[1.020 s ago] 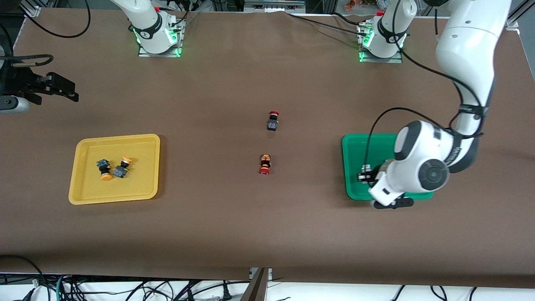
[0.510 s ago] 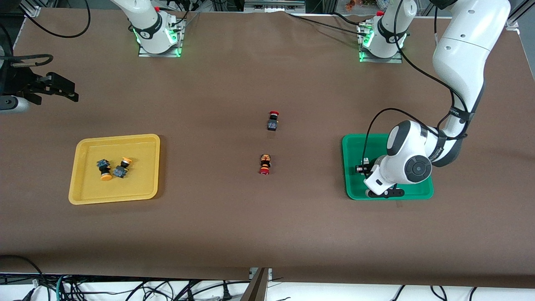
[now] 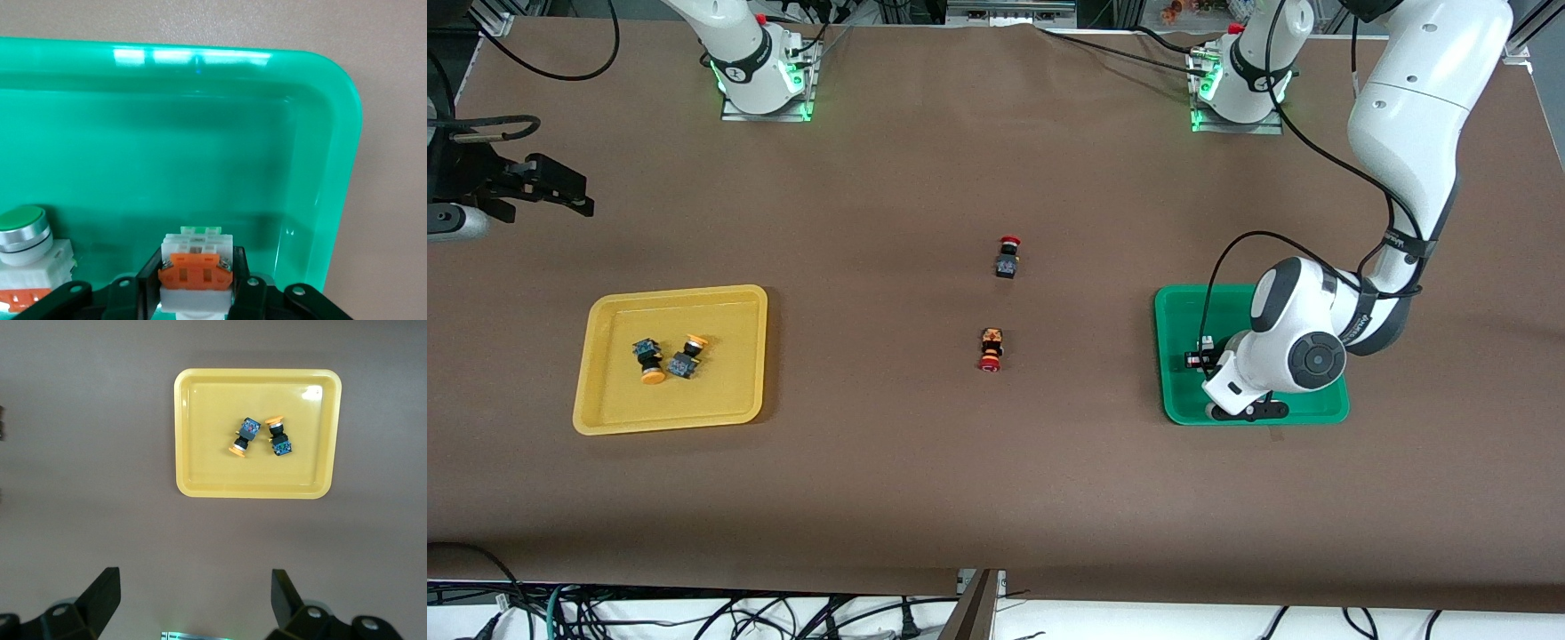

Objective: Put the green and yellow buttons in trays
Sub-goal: 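Lower the second green button into the green tray and open the left gripper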

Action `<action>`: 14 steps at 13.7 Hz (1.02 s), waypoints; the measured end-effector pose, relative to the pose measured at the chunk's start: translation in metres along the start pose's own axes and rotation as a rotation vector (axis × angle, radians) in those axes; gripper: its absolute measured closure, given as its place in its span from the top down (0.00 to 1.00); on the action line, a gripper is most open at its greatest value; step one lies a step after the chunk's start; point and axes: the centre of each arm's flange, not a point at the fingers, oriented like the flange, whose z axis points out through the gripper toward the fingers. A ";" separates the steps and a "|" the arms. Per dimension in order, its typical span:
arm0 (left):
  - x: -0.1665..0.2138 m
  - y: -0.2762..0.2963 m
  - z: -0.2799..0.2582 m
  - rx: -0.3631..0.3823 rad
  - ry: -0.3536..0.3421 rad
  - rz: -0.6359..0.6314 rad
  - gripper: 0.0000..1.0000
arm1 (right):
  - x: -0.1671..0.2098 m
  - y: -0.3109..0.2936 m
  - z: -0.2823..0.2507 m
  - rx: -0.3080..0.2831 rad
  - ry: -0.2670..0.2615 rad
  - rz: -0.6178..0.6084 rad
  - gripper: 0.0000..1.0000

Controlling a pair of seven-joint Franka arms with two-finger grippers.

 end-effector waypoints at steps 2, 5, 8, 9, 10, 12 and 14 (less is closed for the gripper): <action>0.001 -0.004 0.002 0.004 -0.003 -0.007 0.43 | 0.000 0.000 0.000 0.000 0.000 0.000 1.00; 0.003 -0.009 0.009 0.018 -0.006 -0.006 0.43 | 0.000 0.000 0.000 0.000 0.000 0.000 1.00; 0.005 -0.010 0.009 0.024 0.004 -0.002 0.43 | 0.000 0.000 0.000 0.000 0.000 0.000 1.00; 0.005 -0.010 0.009 0.024 0.006 -0.001 0.43 | 0.000 0.000 0.000 0.000 0.000 0.000 1.00; 0.005 -0.010 0.009 0.024 0.007 0.000 0.43 | 0.000 0.000 0.000 0.000 0.000 0.000 1.00; 0.007 -0.010 0.005 0.022 0.015 0.025 0.43 | 0.000 0.000 0.000 0.000 0.000 0.000 1.00; 0.010 -0.011 0.000 0.020 0.025 0.051 0.57 | 0.000 0.000 0.000 0.000 0.000 0.000 1.00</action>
